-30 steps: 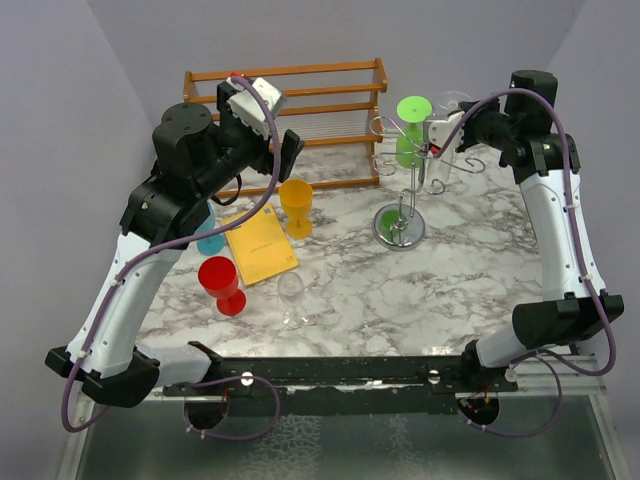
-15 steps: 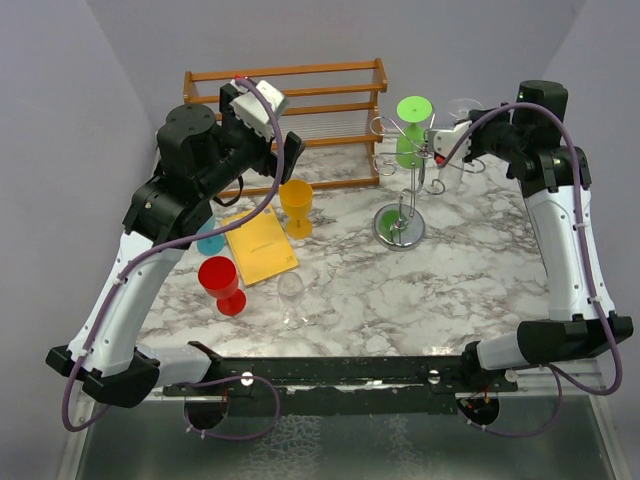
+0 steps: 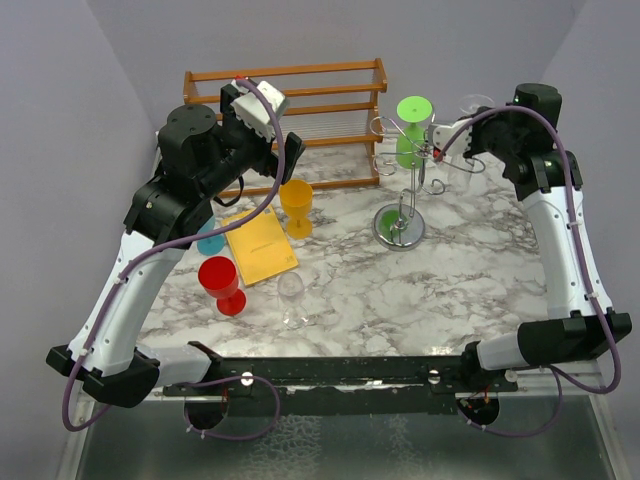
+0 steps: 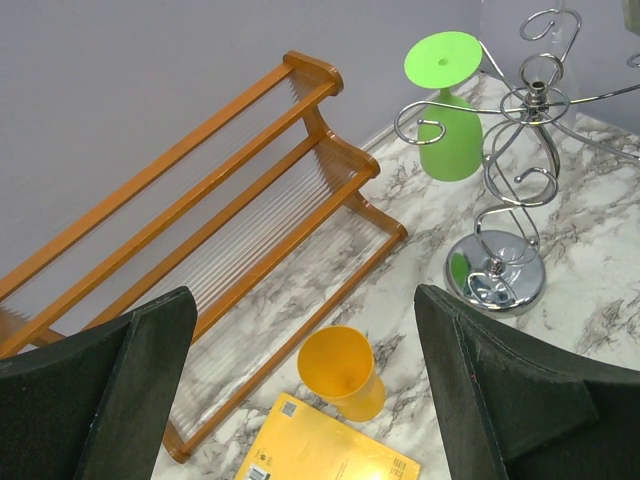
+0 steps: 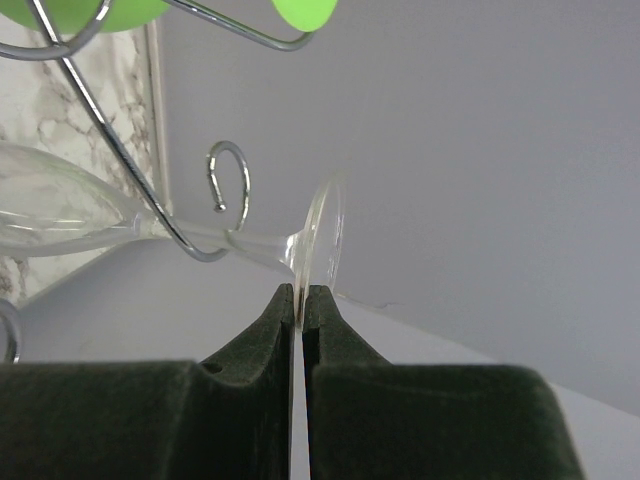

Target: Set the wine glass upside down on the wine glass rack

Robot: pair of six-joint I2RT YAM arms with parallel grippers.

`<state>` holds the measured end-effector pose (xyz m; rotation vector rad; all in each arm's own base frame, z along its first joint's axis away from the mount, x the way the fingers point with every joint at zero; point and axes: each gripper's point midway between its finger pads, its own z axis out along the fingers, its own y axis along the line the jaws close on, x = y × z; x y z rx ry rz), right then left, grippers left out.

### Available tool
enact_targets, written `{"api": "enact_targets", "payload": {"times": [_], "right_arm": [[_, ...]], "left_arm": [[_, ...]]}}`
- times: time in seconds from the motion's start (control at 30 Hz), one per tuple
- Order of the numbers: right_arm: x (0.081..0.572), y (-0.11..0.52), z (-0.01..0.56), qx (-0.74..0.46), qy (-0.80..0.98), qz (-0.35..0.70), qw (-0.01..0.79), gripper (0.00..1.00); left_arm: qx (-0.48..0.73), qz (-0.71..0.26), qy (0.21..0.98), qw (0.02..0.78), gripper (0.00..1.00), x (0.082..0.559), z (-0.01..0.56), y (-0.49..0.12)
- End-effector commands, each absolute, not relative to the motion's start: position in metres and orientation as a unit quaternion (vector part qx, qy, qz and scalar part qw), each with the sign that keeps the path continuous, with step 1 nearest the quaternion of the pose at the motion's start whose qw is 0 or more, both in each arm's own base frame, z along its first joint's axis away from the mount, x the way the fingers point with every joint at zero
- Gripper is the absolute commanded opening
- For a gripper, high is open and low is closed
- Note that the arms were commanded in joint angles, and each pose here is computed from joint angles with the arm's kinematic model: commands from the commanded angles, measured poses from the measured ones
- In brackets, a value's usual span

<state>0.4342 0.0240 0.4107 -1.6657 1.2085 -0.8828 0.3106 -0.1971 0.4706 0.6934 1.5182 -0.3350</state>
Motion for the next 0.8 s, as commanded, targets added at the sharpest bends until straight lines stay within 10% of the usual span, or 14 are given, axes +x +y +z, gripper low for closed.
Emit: {"api": "enact_targets", "payload": {"times": [0.0,0.77], "right_arm": [[0.451,0.017,0.429,-0.64,0.482,-0.392,0.452,0.01],[0.453,0.05,0.398,-0.678,0.458,-0.317,0.479,0.01]], "left_arm": [[0.31,-0.155,0.656,0.67,0.94,0.308,0.479,-0.199],[0.314,-0.159,0.656,0.668,0.94,0.31,0.477,-0.202]]}}
